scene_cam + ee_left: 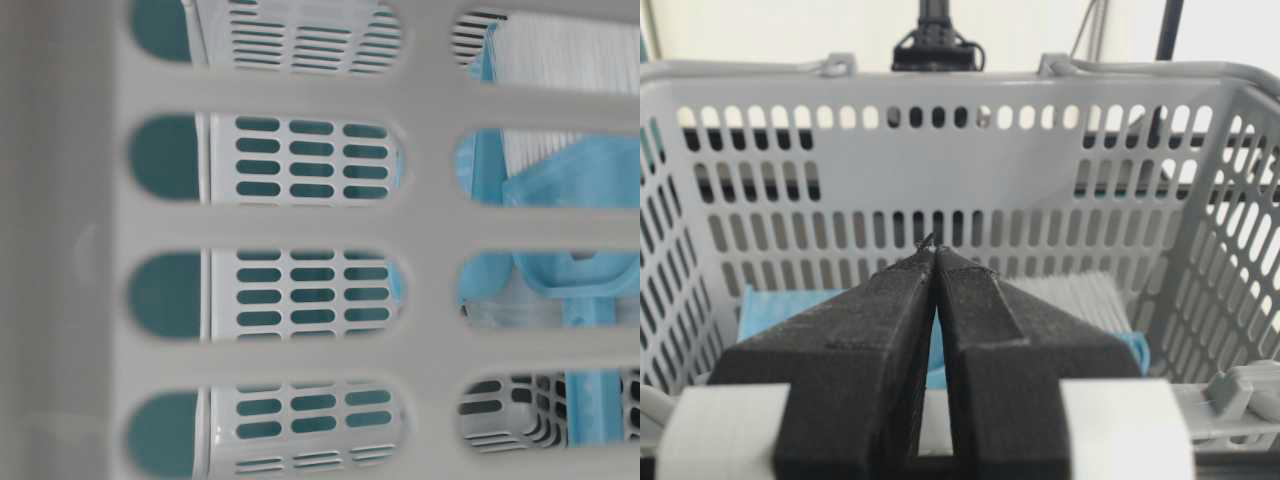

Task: Pick up the hand brush from the shopping basket with the left arm.
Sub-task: 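Move the left gripper over the basket toward the blue brush handle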

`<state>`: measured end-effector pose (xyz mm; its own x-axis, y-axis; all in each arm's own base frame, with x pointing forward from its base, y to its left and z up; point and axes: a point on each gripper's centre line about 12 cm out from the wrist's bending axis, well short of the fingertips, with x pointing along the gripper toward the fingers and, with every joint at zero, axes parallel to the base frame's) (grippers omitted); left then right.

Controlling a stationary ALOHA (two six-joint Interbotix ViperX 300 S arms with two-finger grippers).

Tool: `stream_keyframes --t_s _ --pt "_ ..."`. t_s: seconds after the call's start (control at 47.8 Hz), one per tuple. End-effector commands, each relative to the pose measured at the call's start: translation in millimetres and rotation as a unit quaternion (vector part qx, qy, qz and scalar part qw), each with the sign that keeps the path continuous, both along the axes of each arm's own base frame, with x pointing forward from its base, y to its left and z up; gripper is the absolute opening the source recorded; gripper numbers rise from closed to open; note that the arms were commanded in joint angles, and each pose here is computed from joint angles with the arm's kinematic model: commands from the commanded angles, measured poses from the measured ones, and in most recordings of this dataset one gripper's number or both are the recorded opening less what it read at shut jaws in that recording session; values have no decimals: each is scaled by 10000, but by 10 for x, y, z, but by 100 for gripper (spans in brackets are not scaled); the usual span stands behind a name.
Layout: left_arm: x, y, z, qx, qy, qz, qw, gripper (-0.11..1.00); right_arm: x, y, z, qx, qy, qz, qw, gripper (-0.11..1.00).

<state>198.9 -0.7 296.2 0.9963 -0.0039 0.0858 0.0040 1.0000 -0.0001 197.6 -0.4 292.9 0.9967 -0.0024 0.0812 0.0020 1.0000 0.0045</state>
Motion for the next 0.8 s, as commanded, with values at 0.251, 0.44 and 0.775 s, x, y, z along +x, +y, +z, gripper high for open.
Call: stream_keyframes --t_s 0.251,0.44,0.775 --pt "221 -209 517 -358 952 -453 9938 0 -8 -14 -24 78 314 -33 9995 -1" --pt "630 -319 731 -266 2222 -477 9735 0 -71 -9 -62 118 697 -21 9975 -1" --pt "1461 -562 581 -7 4368 -438 8985 0 -199 -3 -67 119 1170 -9 9931 -1"
